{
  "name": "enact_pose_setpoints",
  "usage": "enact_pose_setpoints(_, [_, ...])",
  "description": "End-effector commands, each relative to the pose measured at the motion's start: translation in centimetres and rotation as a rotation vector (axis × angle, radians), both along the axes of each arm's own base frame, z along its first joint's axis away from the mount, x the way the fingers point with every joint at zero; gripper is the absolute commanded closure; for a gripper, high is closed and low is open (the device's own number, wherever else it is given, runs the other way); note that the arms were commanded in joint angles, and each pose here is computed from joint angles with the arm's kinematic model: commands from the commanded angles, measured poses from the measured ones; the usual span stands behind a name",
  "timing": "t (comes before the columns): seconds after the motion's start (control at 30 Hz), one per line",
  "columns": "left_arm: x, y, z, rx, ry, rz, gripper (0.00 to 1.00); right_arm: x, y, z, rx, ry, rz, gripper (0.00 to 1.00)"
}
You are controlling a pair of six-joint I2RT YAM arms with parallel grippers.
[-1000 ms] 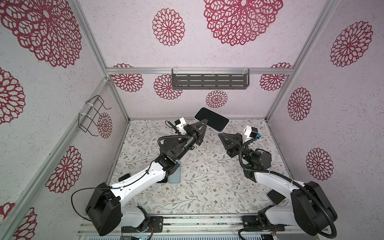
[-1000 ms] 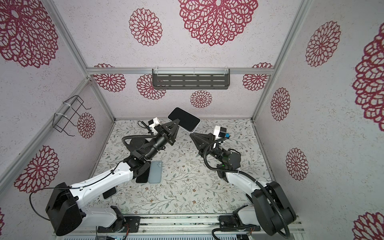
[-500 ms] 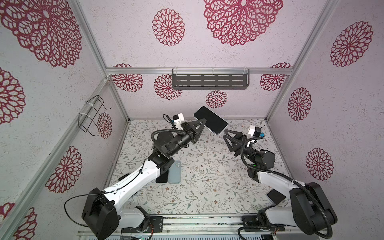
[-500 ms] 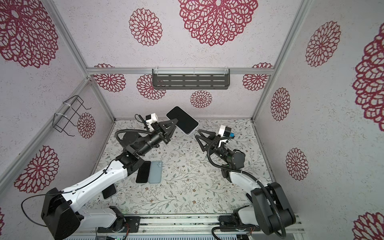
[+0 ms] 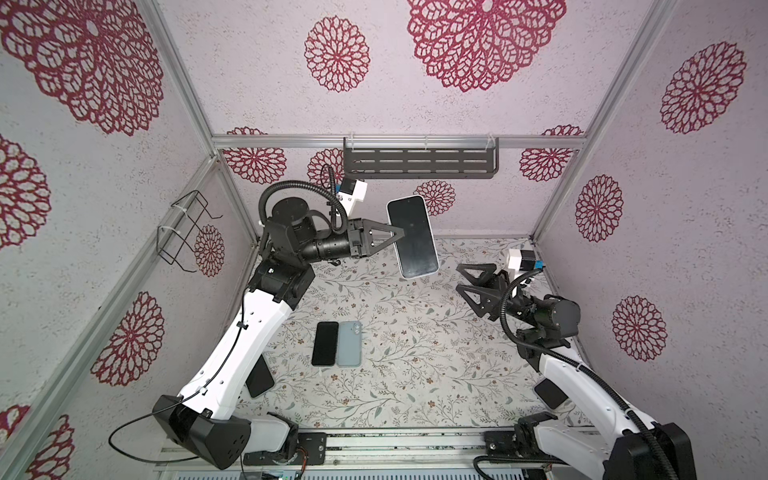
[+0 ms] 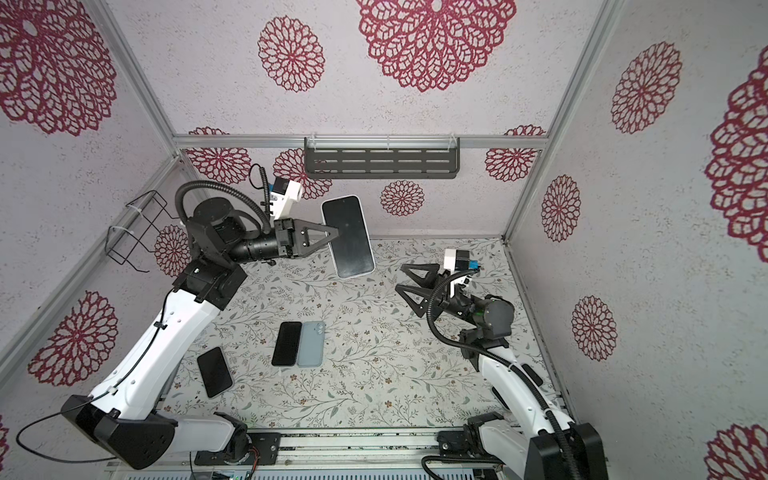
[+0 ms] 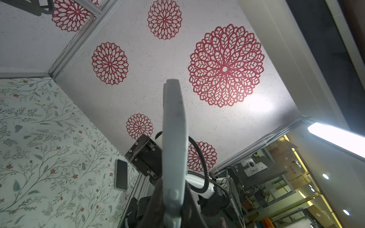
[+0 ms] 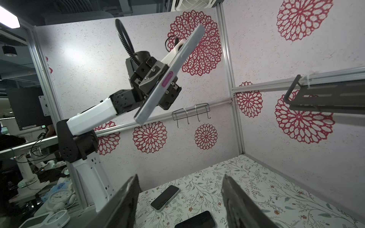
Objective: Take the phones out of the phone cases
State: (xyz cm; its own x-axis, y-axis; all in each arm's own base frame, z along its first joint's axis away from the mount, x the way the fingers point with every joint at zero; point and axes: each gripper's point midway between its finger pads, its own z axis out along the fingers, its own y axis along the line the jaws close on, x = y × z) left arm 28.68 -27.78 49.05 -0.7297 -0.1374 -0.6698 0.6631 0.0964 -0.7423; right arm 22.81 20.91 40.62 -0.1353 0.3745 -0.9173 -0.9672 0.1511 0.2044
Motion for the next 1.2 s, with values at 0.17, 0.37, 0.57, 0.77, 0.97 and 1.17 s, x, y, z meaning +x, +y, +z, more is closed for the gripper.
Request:
enact_pose_setpoints(0.17, [-0.1,-0.8,-1.8,0.097,-0.116,-0.134,1.0,-2.5,1.7,0.9,-0.014,-0.08,0.148,0.32])
enact_pose_setpoints(0.37, [-0.5,-1.3,-1.2,0.084,-0.161,-0.169,1.0,-1.9,2.5,1.1,0.016,-0.078,0.177,0.33])
enact_pose_setpoints(0.57, [-0.3,-1.6,-1.3,0.082,-0.165,-0.172,1.0,-2.2,3.1,2.0,0.056,-0.087,0.233,0.34])
enact_pose_setpoints(0.77, [-0.7,-1.9,-0.7,0.064,-0.181,-0.18,1.0,-2.0,3.4,2.3,0.084,-0.082,0.257,0.36])
enact_pose_setpoints(0.97, [-0.6,-2.1,-0.8,0.06,-0.178,-0.18,1.0,-2.1,4.0,2.3,0.088,-0.078,0.278,0.38])
enact_pose_setpoints(1.17, [-0.5,-2.0,-0.8,0.057,-0.176,-0.172,1.0,-1.9,4.2,2.3,0.097,-0.077,0.277,0.45])
